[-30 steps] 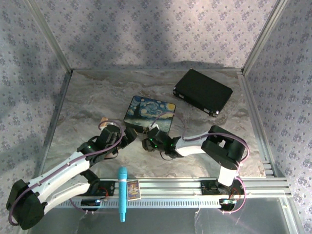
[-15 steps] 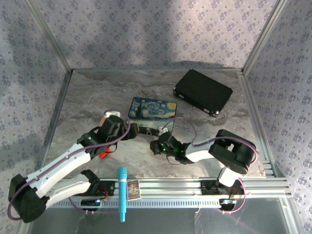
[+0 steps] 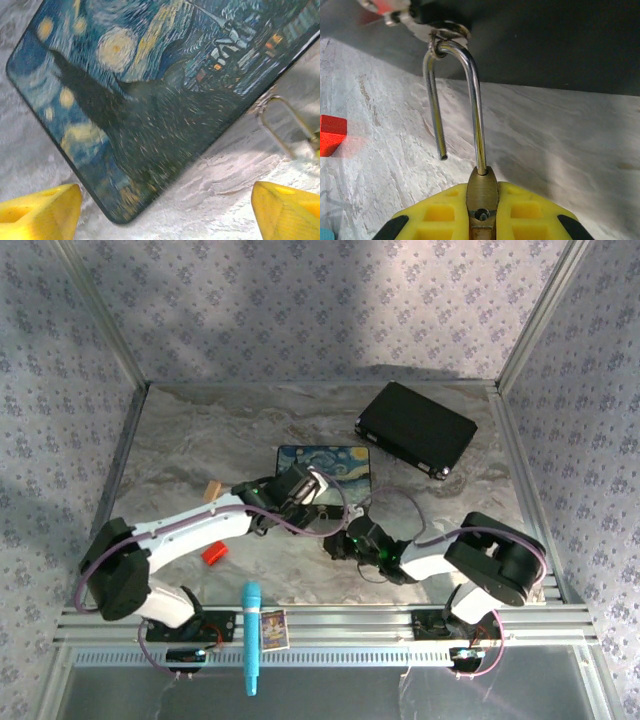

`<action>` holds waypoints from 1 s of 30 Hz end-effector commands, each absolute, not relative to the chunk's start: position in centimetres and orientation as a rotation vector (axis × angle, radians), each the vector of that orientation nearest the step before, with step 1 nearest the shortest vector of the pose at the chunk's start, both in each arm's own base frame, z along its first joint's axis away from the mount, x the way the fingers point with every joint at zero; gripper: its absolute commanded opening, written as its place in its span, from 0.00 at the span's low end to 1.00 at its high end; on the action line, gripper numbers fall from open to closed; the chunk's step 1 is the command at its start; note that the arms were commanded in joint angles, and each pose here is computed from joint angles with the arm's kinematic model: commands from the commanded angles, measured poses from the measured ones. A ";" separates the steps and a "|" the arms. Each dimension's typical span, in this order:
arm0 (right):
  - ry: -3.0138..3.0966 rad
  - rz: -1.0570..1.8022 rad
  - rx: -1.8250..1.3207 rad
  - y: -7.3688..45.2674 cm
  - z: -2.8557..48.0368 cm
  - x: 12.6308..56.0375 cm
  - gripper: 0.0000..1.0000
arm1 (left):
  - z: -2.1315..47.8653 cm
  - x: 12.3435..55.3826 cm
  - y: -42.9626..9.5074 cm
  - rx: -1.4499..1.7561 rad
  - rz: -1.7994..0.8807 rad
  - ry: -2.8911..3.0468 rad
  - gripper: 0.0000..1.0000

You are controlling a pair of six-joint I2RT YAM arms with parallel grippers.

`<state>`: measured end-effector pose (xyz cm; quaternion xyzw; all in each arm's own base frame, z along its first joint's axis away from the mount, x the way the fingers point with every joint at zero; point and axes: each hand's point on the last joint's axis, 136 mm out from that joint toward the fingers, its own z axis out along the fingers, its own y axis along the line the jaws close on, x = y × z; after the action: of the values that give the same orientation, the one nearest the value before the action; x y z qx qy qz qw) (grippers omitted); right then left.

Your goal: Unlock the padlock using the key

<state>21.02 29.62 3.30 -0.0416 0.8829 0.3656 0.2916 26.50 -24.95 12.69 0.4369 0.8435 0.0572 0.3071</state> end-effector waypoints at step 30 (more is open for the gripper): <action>2.254 1.076 0.415 26.3 5.6 24.2 0.04 | 4.7 21.6 -28.6 1.642 0.250 2.184 0.38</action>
<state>22.15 26.35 3.85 0.0994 0.8736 0.3958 0.2651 24.80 -30.67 9.55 0.5517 0.7758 0.0820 0.2951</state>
